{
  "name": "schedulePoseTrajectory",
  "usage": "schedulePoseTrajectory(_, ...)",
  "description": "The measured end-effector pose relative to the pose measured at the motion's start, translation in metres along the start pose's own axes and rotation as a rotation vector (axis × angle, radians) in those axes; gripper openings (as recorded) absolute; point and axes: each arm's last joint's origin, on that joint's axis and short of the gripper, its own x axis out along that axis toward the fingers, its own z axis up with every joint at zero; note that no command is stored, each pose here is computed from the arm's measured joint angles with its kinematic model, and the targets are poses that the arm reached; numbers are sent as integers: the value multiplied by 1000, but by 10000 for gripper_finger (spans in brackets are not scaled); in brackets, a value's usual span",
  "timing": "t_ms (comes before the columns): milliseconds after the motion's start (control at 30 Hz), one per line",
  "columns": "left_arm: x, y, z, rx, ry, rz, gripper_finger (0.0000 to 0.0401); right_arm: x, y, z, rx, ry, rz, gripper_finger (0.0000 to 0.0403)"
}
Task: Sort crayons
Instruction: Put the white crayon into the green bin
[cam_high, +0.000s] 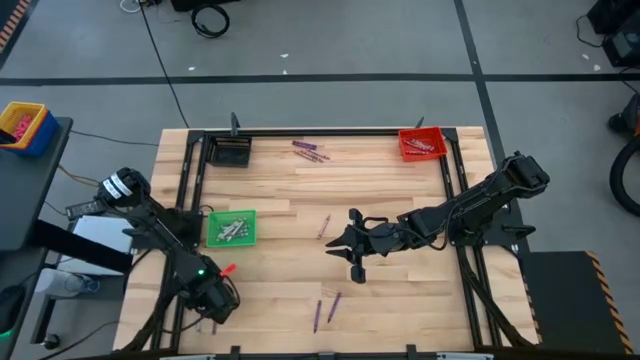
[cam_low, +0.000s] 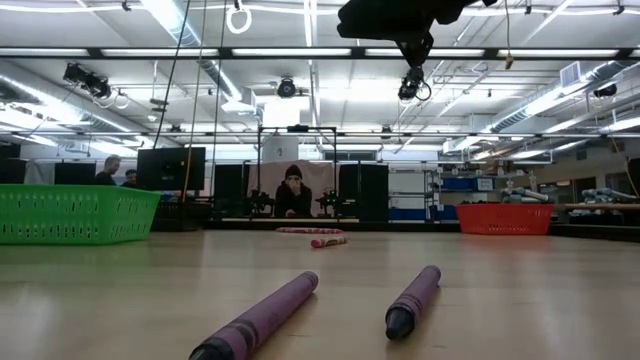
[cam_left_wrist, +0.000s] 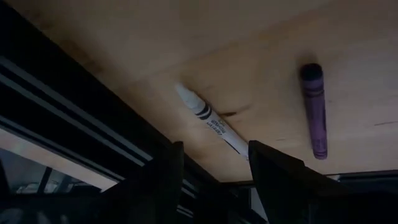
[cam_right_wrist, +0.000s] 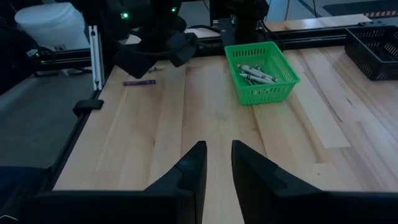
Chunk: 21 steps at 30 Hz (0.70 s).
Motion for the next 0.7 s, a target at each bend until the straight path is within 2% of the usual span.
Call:
schedulePoseTrajectory(200, -9, -8, 4, -11, 5, -43, 192, 0, 0, 0, 0, 0, -1, 79)
schedulePoseTrajectory(500, 0, -12, 9, -59, 34, -10, 192, 0, 0, 0, 0, 0, -1, 79)
schedulePoseTrajectory(700, 14, -10, 17, -70, 81, 107, 192, 0, 0, 0, 0, 0, -1, 79)
